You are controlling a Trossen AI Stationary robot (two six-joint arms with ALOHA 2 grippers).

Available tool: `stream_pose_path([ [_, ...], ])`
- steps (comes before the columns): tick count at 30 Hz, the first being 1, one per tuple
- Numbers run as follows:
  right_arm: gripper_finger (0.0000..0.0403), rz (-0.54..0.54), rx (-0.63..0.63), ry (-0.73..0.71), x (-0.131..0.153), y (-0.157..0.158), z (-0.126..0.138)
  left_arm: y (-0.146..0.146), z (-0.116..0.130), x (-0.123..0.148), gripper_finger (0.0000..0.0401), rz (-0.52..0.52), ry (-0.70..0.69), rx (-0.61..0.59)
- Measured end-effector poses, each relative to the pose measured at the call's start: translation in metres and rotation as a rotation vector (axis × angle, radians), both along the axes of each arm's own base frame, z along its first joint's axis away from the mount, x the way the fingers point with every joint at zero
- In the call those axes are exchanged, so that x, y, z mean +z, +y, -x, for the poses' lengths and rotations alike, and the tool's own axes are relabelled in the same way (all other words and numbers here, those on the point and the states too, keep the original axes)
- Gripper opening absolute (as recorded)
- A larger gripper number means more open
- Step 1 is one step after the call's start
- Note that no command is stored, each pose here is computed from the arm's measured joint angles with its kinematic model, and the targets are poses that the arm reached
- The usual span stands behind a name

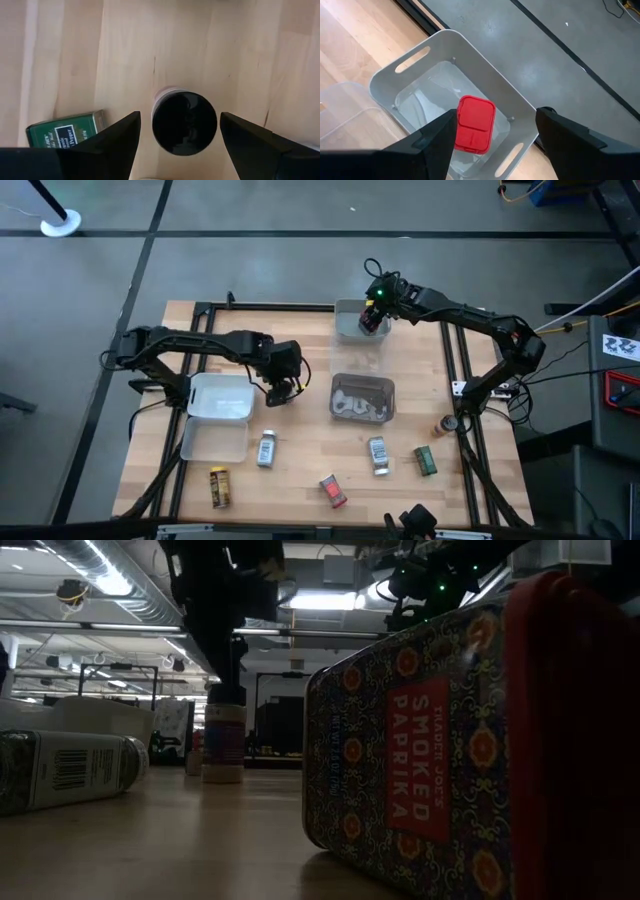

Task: Sort spices by type
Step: Put the purple seasoning bottle into the top transparent bin

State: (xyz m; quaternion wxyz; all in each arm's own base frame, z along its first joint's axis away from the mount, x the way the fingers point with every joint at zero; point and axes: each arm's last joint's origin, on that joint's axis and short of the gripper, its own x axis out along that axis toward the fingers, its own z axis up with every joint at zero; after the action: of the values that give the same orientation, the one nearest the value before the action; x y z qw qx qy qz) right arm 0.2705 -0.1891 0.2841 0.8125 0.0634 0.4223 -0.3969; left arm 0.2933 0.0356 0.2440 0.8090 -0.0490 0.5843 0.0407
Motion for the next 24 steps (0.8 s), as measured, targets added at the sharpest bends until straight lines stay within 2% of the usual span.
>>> stream_pose_path([
  [14, 0.027, 0.005, 0.019, 0.009, 0.001, 0.001, 0.001, 0.001, -0.007, -0.016, 0.026, 0.007, 0.059, -0.001],
  [17, 0.027, 0.012, 0.022, 0.003, 0.007, 0.004, 0.005, 0.001, -0.007, -0.017, 0.024, 0.007, 0.059, -0.002],
  [21, 0.027, 0.024, 0.019, -0.006, 0.018, 0.009, 0.013, 0.001, -0.008, -0.016, 0.0194, 0.006, 0.057, -0.001],
  [24, 0.027, 0.037, 0.017, -0.023, 0.028, 0.014, 0.021, 0.001, -0.008, -0.016, 0.0188, 0.006, 0.056, -0.001],
])
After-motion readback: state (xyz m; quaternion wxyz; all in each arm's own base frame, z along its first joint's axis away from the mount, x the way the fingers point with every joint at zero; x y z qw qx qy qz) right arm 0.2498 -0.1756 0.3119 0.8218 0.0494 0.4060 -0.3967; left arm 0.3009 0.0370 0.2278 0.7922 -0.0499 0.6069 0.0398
